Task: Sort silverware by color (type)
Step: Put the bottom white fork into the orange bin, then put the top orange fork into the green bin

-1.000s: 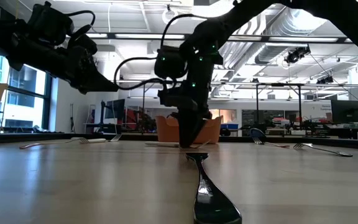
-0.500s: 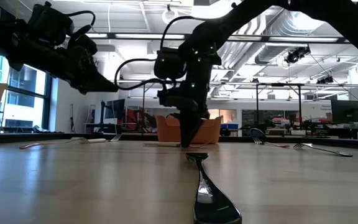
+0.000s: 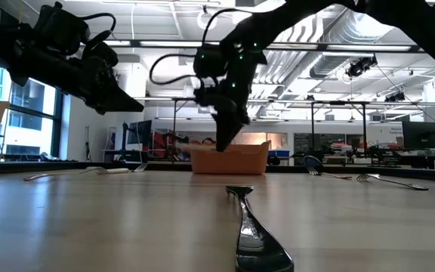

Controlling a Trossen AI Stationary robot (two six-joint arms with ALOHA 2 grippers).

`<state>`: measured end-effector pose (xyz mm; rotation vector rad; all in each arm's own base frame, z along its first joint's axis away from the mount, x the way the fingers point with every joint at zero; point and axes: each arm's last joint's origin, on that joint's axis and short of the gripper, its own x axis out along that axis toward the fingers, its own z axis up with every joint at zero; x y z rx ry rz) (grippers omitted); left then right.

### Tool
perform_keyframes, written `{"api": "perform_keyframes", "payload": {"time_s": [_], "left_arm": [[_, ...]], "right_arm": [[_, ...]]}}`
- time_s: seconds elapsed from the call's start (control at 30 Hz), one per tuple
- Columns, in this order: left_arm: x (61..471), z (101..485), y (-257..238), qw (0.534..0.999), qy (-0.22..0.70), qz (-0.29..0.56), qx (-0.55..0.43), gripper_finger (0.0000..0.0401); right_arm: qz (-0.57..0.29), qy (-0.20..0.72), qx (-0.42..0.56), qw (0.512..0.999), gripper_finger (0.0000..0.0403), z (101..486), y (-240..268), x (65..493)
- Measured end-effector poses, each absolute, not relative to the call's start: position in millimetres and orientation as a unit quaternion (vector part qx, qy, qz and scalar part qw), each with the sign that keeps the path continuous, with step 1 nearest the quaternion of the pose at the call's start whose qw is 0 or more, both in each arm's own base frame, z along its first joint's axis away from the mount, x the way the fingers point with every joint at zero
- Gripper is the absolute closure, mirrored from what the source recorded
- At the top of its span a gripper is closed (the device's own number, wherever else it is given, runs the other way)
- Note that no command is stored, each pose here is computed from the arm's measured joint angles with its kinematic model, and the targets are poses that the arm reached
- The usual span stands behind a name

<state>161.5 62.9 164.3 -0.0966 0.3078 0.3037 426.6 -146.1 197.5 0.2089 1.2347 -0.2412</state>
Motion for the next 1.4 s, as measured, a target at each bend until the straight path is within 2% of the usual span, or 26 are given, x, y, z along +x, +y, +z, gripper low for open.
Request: {"api": "perform_keyframes", "payload": {"time_s": [0.17, 0.33, 0.67, 0.83, 1.1, 1.2, 1.3, 1.4], "left_arm": [[161, 164, 63, 0.976, 0.152, 0.151, -0.048, 0.0401], [161, 164, 63, 0.976, 0.152, 0.151, -0.048, 0.0401], [161, 164, 63, 0.975, 0.152, 0.154, -0.049, 0.0401], [161, 164, 63, 0.974, 0.151, 0.16, -0.055, 0.0401], [161, 164, 64, 0.974, 0.151, 0.162, -0.055, 0.0401], [161, 164, 64, 0.974, 0.151, 0.162, -0.055, 0.0401], [161, 164, 64, 0.973, 0.154, 0.162, -0.056, 0.0401], [161, 163, 63, 0.972, 0.158, 0.162, -0.057, 0.0401]], "right_arm": [[-0.125, 0.555, 0.068, 0.82, 0.0402, 228, -174, 423], [-0.15, 0.549, 0.027, 0.821, 0.0403, 243, -211, 410], [-0.13, 0.58, 0.014, 0.804, 0.0403, 197, -252, 381], [-0.139, 0.572, 0.017, 0.809, 0.04, 190, -258, 379], [-0.14, 0.568, 0.01, 0.811, 0.0322, 204, -254, 384], [-0.144, 0.565, -0.003, 0.813, 0.0308, 215, -251, 388], [-0.138, 0.547, -0.022, 0.826, 0.0322, 231, -246, 389], [-0.13, 0.499, -0.022, 0.857, 0.0368, 243, -242, 387]]}}
